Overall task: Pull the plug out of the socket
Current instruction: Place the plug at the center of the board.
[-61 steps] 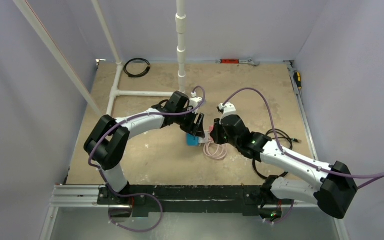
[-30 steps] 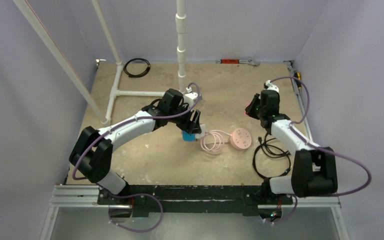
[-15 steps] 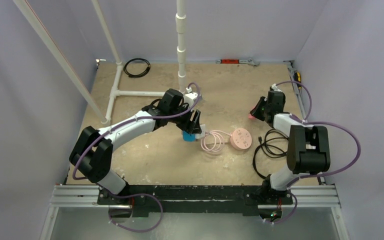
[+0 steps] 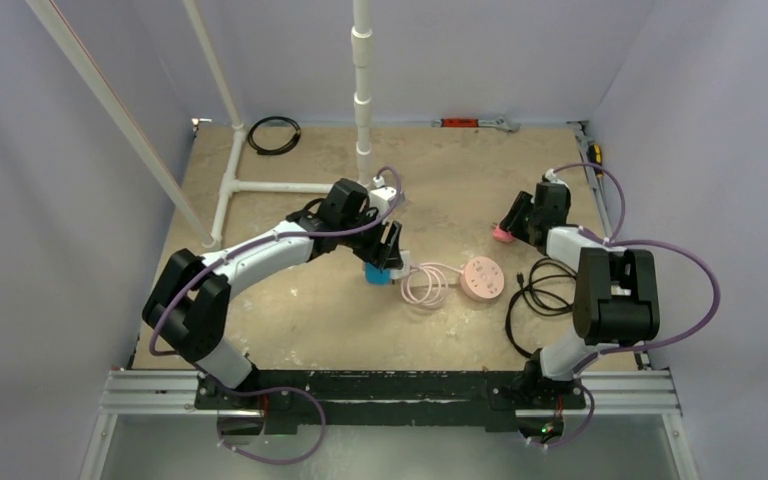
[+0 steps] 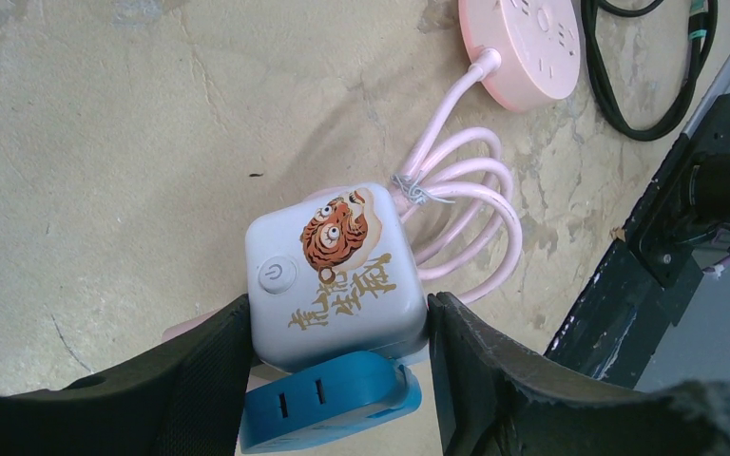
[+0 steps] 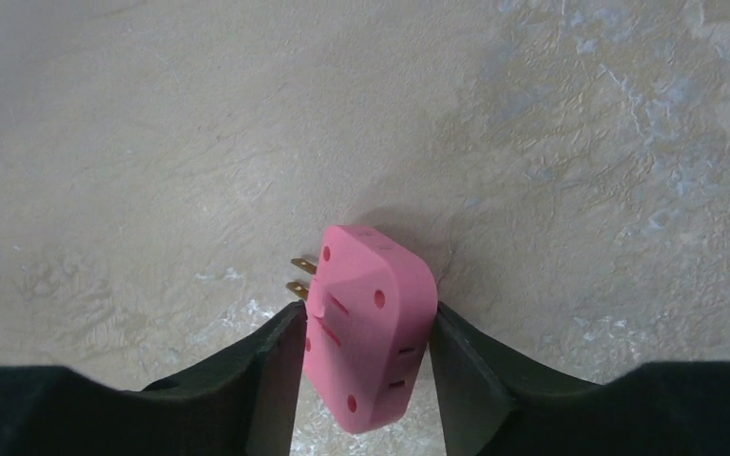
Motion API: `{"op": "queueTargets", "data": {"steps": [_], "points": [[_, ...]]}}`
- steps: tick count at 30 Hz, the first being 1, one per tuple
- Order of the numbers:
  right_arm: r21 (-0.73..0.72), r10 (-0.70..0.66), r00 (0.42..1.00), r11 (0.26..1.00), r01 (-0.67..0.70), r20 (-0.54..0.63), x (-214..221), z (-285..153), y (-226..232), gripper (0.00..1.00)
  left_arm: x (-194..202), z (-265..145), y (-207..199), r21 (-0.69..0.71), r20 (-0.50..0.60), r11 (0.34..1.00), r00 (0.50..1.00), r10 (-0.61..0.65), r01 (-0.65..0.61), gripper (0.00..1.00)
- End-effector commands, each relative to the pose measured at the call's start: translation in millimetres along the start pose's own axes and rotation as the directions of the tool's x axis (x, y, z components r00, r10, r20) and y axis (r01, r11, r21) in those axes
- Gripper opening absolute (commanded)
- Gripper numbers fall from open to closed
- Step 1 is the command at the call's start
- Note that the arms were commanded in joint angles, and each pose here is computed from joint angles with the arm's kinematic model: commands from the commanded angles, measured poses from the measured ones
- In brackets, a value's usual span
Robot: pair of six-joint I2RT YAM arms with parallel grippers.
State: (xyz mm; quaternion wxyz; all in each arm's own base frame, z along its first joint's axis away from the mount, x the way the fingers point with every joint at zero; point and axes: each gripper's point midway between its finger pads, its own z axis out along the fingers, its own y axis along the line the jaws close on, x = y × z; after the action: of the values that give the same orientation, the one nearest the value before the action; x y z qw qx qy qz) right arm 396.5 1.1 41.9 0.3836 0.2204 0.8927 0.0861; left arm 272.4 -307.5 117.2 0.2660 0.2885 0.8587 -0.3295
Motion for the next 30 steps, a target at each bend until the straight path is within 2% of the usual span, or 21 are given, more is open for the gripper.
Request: {"op": "queueTargets", "data": {"steps": [1,7,13,20,23,27,30], "points": [[0.013,-0.007,0.997,1.0,0.006,0.08,-28,-8,3,0.56,-24,0,-11,0.045,0.077,0.999,0.997,0.003,-0.006,0.0],[0.072,0.003,0.992,0.997,-0.012,0.126,-35,-23,-7,0.69,-21,4,-4,0.02,0.066,1.0,0.998,-0.009,0.007,0.0],[0.048,-0.007,0.979,0.999,-0.002,0.202,-41,-61,-5,0.71,-12,11,17,-0.084,0.004,0.996,0.999,-0.034,0.034,0.0],[-0.174,-0.029,0.98,0.983,0.064,0.196,-27,-97,32,0.73,0,26,21,-0.07,-0.054,0.995,0.996,-0.071,0.067,0.0],[-0.267,-0.053,0.98,0.958,0.104,0.191,-19,-111,50,0.73,2,30,17,-0.036,-0.07,0.996,0.994,-0.078,0.076,0.16],[-0.327,-0.086,0.977,0.933,0.147,0.196,-12,-130,63,0.74,-6,25,12,-0.021,-0.044,0.998,0.997,-0.063,0.062,0.5],[-0.366,-0.116,0.971,0.911,0.189,0.211,-5,-146,78,0.76,-19,12,12,-0.053,0.006,0.998,1.0,-0.019,0.019,0.63]]}}
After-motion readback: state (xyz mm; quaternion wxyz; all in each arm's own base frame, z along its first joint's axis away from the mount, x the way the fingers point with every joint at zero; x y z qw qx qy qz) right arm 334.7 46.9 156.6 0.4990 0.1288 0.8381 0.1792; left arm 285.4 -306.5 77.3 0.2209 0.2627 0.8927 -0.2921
